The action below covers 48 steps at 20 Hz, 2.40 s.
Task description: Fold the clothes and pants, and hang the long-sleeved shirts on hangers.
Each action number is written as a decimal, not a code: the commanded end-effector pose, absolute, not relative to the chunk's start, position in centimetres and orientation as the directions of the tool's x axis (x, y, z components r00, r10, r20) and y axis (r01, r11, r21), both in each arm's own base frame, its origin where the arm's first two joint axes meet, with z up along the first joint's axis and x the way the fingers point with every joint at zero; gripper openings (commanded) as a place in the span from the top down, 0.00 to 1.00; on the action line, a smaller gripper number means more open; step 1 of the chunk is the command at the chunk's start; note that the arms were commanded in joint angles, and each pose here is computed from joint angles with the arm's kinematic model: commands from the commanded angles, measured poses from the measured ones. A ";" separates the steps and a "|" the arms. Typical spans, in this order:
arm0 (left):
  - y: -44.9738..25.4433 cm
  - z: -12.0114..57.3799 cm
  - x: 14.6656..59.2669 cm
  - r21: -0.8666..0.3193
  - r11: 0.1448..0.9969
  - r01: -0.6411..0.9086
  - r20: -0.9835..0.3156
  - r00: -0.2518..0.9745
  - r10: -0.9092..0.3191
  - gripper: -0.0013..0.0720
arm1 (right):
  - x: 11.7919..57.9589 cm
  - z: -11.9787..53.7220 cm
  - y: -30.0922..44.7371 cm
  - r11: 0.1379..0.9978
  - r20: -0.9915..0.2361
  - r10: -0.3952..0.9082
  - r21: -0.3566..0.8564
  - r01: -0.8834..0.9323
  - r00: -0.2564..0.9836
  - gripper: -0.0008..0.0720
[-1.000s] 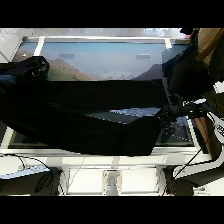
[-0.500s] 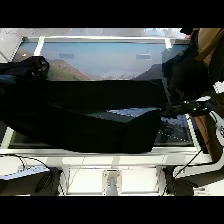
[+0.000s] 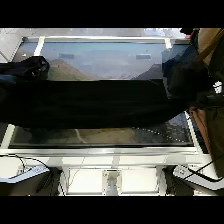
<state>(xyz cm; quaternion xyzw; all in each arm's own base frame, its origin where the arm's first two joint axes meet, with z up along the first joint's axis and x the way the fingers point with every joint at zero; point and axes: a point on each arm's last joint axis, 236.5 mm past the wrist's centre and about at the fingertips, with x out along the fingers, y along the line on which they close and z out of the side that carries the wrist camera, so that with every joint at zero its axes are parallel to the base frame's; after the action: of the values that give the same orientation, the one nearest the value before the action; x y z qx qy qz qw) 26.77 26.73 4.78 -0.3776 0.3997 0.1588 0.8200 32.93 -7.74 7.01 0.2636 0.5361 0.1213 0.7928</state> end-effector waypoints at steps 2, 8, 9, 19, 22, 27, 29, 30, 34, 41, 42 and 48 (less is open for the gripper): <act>26.4 4.6 24.2 -0.395 0.695 -0.601 -0.841 0.542 -0.010 0.97 | 29.9 9.7 -7.4 0.837 -0.805 0.473 0.538 0.104 0.357 0.98; 26.0 4.8 24.1 -0.398 0.697 -0.596 -0.841 0.540 -0.018 0.96 | 25.9 14.3 -4.6 0.858 -0.821 0.429 0.501 0.114 0.378 0.98; 26.1 4.8 24.1 -0.397 0.697 -0.597 -0.841 0.542 -0.015 0.96 | 25.6 14.6 -5.2 0.883 -0.836 0.373 0.454 0.124 0.402 0.98; 24.4 -1.4 22.2 -0.394 0.642 -0.658 -0.879 0.473 -0.055 0.96 | 28.2 -3.6 -11.5 0.801 -0.911 0.243 0.383 0.460 0.335 0.98; 25.2 -2.3 21.9 -0.368 0.636 -0.678 -0.883 0.469 -0.011 0.96 | 31.7 -6.8 -11.3 0.808 -0.908 0.247 0.385 0.445 0.337 0.98; 26.4 -1.7 22.6 -0.362 0.630 -0.688 -0.866 0.499 0.047 0.96 | 41.8 -6.9 -8.9 0.872 -0.863 0.200 0.373 0.317 0.465 0.98; 26.4 -1.7 22.6 -0.361 0.630 -0.688 -0.866 0.498 0.047 0.96 | 44.4 -7.0 -8.2 0.870 -0.854 0.201 0.381 0.314 0.479 0.98; 26.4 -1.7 22.6 -0.361 0.630 -0.688 -0.866 0.498 0.047 0.96 | 45.0 -7.7 -8.0 0.860 -0.859 0.207 0.389 0.331 0.469 0.98; 25.8 -1.8 22.5 -0.372 0.630 -0.682 -0.869 0.494 0.022 0.96 | 44.5 -9.0 -8.0 0.826 -0.873 0.227 0.407 0.390 0.432 0.81; 24.7 -1.9 22.3 -0.390 0.630 -0.671 -0.874 0.485 -0.024 0.96 | 36.0 -1.4 -12.2 0.889 -0.902 0.213 0.338 0.309 0.376 0.45; 24.7 -1.9 22.3 -0.390 0.630 -0.671 -0.874 0.485 -0.024 0.96 | 34.3 -1.8 -12.2 0.882 -0.904 0.235 0.352 0.312 0.356 0.45; 24.7 -1.9 22.3 -0.391 0.630 -0.671 -0.874 0.485 -0.025 0.96 | 33.0 -5.7 -9.1 0.745 -0.790 0.458 0.591 0.309 0.407 0.45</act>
<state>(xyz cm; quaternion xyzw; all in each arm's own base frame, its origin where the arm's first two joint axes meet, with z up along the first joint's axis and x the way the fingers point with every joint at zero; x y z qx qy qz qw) 22.33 24.80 -1.87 -0.3754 0.4616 0.2094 0.7760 33.42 -10.93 -4.96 0.3175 0.5549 -0.0003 0.7690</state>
